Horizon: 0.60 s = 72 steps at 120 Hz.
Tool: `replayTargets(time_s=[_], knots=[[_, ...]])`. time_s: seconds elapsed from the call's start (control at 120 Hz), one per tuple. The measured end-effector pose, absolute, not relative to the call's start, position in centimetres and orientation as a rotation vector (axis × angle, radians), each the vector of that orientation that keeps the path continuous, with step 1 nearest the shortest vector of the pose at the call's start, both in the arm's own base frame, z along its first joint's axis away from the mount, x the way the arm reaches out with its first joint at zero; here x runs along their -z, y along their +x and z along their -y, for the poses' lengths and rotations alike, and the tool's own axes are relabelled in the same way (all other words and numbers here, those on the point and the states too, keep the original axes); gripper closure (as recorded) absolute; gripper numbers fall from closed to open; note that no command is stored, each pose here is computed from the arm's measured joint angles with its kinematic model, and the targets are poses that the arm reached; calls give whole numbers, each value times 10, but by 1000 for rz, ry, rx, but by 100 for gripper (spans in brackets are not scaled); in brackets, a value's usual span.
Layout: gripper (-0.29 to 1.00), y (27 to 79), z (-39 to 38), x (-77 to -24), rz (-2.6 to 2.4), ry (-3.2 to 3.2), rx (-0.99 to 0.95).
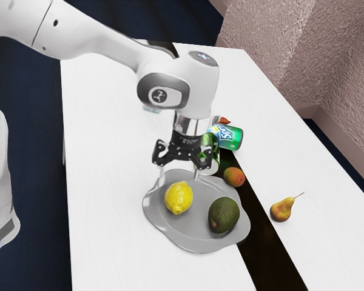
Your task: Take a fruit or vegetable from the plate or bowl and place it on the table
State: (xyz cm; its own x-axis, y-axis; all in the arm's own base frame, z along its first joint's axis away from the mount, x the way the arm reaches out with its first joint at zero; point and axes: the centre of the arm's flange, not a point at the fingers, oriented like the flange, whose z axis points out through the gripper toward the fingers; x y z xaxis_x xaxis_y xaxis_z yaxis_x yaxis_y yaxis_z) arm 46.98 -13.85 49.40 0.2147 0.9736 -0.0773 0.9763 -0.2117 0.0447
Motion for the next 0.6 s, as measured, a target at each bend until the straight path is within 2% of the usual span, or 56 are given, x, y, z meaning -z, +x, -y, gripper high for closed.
replayTargets(time_s=[0.6], knots=[[0, 480, 148, -459, -1921, 2386, 84]])
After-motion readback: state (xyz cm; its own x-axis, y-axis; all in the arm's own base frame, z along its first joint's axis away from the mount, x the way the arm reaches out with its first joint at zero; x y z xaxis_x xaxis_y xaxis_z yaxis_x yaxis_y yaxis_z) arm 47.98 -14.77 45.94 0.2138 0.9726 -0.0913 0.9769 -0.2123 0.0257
